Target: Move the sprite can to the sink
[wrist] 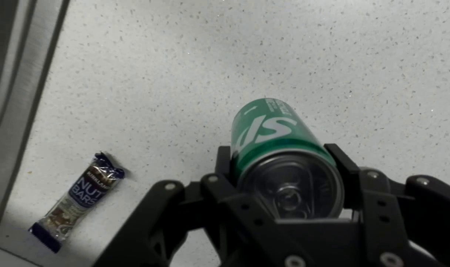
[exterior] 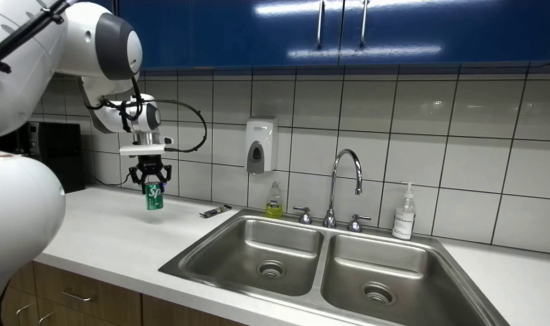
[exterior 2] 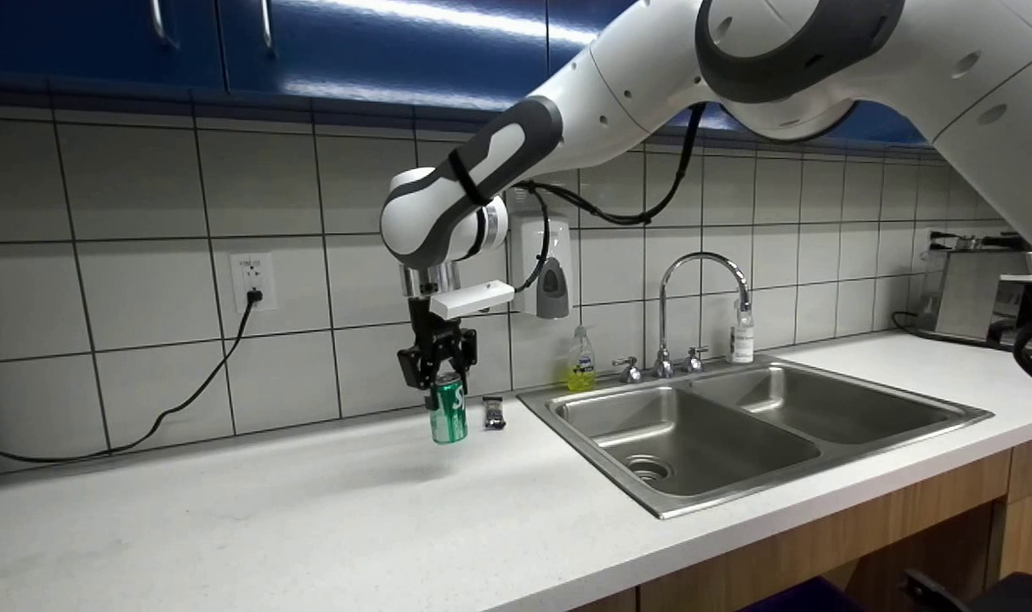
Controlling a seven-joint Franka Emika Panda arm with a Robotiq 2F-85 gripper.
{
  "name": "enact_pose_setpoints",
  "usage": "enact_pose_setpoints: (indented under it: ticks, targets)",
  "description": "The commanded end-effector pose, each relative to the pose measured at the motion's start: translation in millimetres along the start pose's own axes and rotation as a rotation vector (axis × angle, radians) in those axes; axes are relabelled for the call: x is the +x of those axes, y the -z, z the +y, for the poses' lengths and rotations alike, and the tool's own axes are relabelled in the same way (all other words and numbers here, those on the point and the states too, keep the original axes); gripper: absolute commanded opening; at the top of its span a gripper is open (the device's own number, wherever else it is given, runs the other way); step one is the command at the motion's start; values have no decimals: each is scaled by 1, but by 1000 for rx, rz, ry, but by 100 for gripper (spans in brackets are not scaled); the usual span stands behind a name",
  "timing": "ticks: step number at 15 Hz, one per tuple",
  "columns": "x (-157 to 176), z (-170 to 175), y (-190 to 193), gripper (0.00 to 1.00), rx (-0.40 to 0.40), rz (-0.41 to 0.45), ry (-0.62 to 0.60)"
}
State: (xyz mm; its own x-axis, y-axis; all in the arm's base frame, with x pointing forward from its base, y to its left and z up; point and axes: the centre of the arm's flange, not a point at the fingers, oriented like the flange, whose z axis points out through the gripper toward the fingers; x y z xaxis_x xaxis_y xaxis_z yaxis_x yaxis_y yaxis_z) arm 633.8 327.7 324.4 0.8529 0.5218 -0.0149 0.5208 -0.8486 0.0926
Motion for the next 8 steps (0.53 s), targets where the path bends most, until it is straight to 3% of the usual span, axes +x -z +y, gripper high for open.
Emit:
enact_pose_setpoints:
  ticks: [1, 8]
  targets:
    - [-25, 24, 19, 38, 2, -24, -68]
    - [-68, 72, 9, 38, 23, -75, -175]
